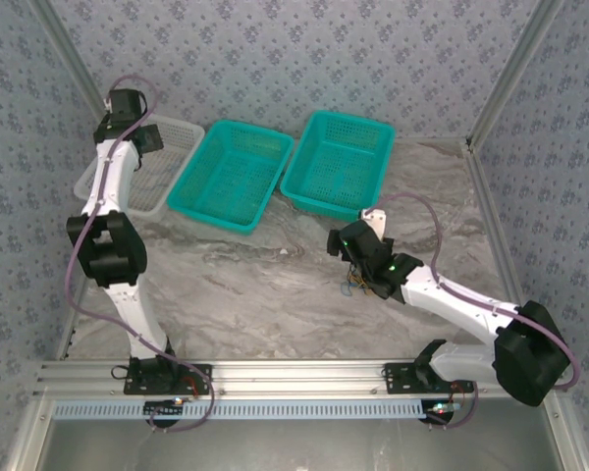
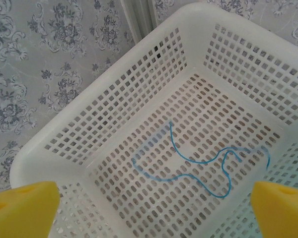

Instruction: Untangle the cables

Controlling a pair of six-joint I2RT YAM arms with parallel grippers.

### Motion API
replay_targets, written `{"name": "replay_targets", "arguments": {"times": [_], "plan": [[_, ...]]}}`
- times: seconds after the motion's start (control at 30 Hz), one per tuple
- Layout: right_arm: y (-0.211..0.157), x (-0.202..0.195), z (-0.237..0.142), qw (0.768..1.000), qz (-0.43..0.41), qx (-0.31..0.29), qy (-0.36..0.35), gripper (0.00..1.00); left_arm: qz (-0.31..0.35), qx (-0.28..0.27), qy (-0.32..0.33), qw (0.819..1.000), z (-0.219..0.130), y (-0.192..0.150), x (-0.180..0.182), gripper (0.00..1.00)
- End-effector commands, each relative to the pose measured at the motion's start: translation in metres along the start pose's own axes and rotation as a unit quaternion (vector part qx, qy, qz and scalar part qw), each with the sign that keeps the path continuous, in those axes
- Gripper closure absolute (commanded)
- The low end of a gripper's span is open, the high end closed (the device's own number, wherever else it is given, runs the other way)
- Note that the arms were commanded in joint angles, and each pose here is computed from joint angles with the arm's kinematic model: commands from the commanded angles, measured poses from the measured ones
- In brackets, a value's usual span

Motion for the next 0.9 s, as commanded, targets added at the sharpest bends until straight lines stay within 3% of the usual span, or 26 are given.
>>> {"name": "replay_targets", "arguments": {"times": [0.0,0.13,0.27,0.43,0.63,0.8,0.87], "plan": [[0.004,-0.005,-0.006,1.0,0.012,-0.001,-0.001,0.01,-0.029,-0.017,-0.029,0.999,-0.032,0.011,0.005,0.01],[0.002,-0.011,-0.005,0.999,0.032,0.007,0.003,0.01,-0.065,-0.033,-0.117,0.99,-0.051,0.0,-0.011,0.01],[-0.001,-0.021,-0.005,0.998,0.059,0.02,0.003,0.01,-0.121,-0.062,-0.222,0.966,-0.079,-0.019,-0.029,0.01],[-0.008,-0.042,-0.003,0.994,0.096,0.051,-0.012,0.01,-0.176,-0.1,-0.293,0.935,-0.113,-0.049,-0.04,0.01],[-0.018,-0.06,0.0,0.987,0.119,0.106,-0.013,0.02,-0.206,-0.09,-0.359,0.906,-0.146,-0.092,-0.061,0.01],[-0.021,-0.071,-0.001,0.982,0.127,0.14,-0.002,0.02,-0.177,-0.052,-0.399,0.898,-0.169,-0.131,-0.093,0.01],[-0.024,-0.074,-0.002,0.98,0.126,0.155,0.003,0.02,-0.164,-0.049,-0.39,0.905,-0.178,-0.146,-0.102,0.01]]}}
Point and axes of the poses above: each hand's point on the last joint's axis, 136 mm out from that joint toward the fingers, its own z axis out along the fingers, its own x axis along the line the jaws close on, y = z × x, the point moved 2 cm from there along -z, back along the fingers, and after that the axes turned 3 degrees about -z, right-handed, at the moved point
